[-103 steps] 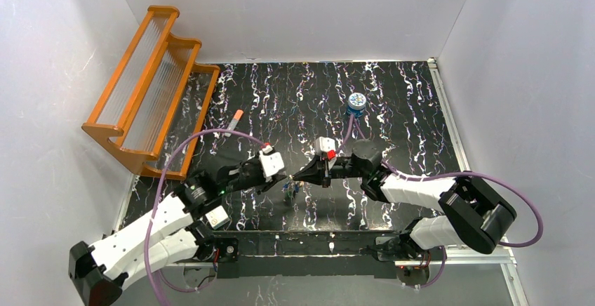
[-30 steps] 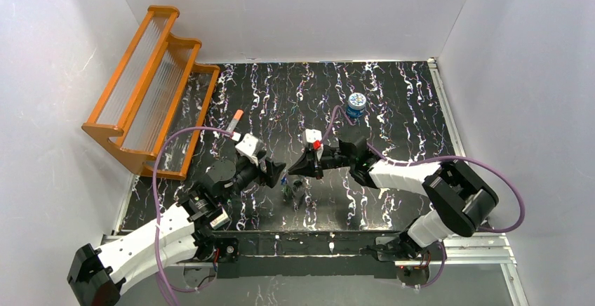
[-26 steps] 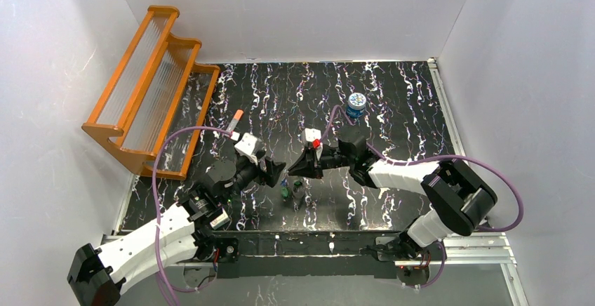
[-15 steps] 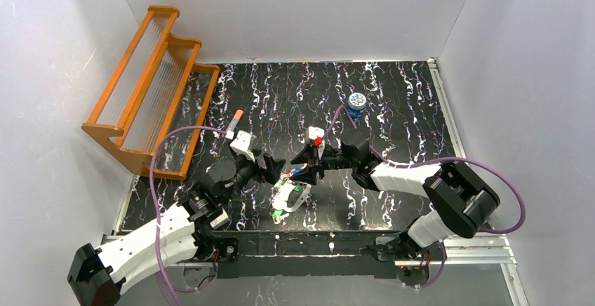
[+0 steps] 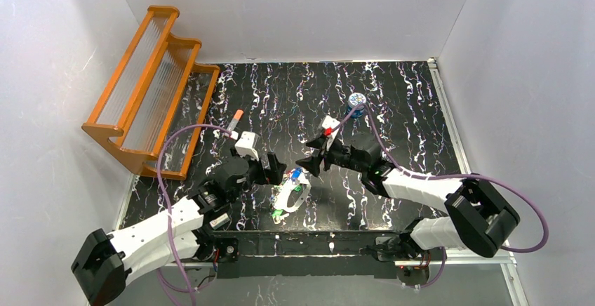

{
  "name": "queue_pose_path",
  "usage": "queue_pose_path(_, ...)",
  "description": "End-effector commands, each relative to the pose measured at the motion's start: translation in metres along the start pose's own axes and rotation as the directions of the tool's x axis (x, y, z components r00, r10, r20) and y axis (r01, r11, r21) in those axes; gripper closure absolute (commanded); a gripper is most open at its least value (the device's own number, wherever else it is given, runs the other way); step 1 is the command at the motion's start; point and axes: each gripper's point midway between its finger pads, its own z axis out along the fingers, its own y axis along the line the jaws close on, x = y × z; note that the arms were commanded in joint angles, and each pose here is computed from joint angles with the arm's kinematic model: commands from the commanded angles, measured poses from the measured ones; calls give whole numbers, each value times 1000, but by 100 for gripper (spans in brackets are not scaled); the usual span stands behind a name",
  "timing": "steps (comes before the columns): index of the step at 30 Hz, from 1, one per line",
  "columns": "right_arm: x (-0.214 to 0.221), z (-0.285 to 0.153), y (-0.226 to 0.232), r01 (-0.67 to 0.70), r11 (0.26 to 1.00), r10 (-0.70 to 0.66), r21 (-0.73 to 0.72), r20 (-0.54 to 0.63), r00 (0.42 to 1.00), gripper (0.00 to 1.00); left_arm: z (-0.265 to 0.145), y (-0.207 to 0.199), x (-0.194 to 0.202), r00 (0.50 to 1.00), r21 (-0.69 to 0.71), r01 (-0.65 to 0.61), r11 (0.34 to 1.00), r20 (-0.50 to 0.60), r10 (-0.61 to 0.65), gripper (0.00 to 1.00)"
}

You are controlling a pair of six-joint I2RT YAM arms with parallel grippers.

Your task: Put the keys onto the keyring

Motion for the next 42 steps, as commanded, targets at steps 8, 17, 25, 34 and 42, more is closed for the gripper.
queue_pose_path(8,43,-30,-92,-193,752,364,630,-152,919,28,20,22,26,967,-136,163,977,-175,-185,2)
queue_pose_path(17,68,-8,-24,-384,857,485,343,-288,826,24,29,41,57,880,-271,242,932,-343,-328,2)
queue_pose_path(25,75,8,25,-526,830,553,183,-386,738,25,30,52,69,844,-323,265,909,-378,-381,2)
queue_pose_path(34,87,12,74,-530,844,494,85,-511,704,31,14,69,56,878,-387,225,894,-318,-358,2)
queue_pose_path(42,119,20,90,-565,819,505,103,-597,624,28,13,68,54,879,-389,231,892,-310,-363,1)
